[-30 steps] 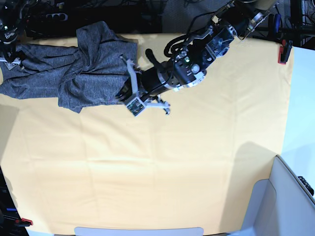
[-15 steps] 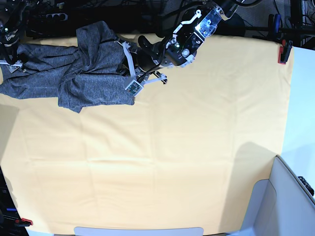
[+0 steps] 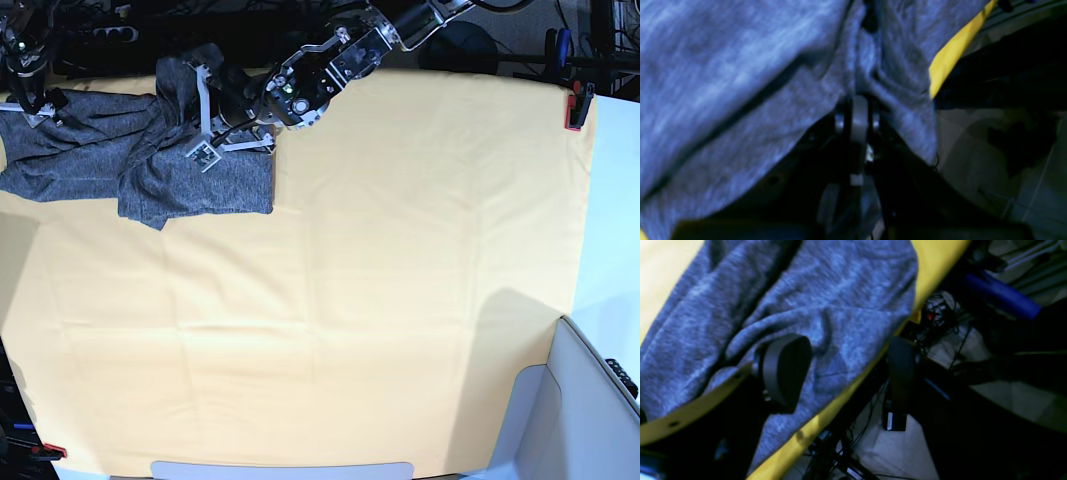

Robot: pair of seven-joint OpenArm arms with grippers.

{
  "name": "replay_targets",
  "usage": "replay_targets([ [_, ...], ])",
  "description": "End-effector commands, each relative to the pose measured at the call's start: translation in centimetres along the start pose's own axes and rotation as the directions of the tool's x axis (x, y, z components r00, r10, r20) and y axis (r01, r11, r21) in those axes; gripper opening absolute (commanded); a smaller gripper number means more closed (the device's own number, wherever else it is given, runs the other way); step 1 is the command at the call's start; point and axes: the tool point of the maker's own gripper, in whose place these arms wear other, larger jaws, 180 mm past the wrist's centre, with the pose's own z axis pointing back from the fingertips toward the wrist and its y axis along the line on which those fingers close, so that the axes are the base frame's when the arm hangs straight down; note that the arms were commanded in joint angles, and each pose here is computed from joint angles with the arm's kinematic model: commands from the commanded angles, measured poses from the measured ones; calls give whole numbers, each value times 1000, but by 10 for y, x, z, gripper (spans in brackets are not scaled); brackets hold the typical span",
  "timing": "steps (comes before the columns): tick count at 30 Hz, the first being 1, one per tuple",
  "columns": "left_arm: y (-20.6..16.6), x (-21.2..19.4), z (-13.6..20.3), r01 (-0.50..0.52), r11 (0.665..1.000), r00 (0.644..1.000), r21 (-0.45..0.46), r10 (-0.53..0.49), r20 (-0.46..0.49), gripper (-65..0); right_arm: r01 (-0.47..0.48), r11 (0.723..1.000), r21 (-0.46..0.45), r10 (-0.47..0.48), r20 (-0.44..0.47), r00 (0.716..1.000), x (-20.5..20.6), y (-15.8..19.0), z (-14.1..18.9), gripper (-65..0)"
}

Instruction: Fold the T-shirt properly

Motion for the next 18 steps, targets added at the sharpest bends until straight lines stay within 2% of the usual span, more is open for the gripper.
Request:
replay_targets([
  [1, -14, 22, -2, 17, 999, 998, -33, -15, 58, -645, -14, 1000, 1, 14, 50, 999, 15, 0, 3, -256],
  [4, -28, 27, -12, 24, 998, 995, -57, -18, 98, -645, -14, 1000, 1, 14, 50, 999, 15, 0, 3, -256],
  [10, -19, 47, -15, 42, 998, 983, -39, -34, 182, -645, -15, 1000, -1, 15, 49, 999, 15, 0, 3, -256],
  [15, -19, 66, -3, 54, 998, 958, -42, -40, 283, -644, -12, 1000, 3, 12, 53, 999, 16, 1, 2, -256],
  [18, -14, 77, 19, 88, 996, 939, -27, -74, 335, -642, -25, 1000, 10, 24, 85, 996, 30, 5, 3, -256],
])
